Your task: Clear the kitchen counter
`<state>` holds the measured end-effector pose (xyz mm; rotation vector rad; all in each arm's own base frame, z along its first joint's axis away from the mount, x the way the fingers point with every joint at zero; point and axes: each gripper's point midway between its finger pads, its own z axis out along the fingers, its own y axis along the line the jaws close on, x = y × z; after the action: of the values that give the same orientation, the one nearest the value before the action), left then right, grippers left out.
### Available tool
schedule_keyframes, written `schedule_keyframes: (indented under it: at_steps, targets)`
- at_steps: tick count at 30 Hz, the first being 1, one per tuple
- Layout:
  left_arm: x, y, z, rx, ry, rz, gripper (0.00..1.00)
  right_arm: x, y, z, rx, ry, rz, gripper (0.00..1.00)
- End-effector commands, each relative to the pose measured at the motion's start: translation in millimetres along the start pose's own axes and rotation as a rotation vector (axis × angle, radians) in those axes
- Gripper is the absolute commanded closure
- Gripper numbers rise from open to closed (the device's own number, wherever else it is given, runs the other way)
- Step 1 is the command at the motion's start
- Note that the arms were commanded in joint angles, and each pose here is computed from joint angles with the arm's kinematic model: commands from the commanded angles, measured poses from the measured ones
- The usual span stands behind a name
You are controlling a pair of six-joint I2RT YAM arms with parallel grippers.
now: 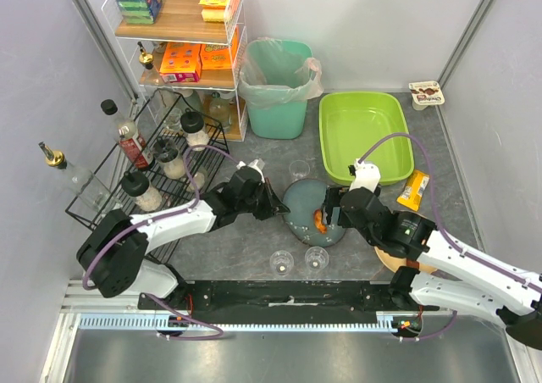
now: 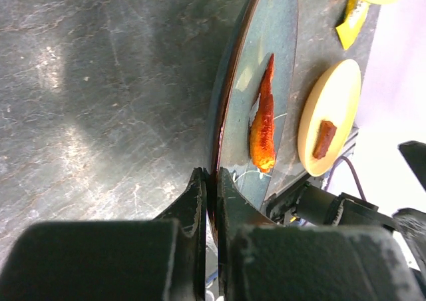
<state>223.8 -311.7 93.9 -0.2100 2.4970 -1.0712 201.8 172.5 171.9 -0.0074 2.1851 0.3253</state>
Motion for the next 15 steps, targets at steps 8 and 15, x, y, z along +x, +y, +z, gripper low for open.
schedule_keyframes:
  at_steps: [8, 15]
  targets:
    - [-60, -116, -66, 0.416, -0.121, 0.009, 0.98, -30, 5, -15, -0.025, -0.086, 0.101, 0.05]
    - [-77, -132, -93, 0.501, -0.141, 0.01, 0.98, -55, -1, -33, -0.013, -0.149, 0.135, 0.04]
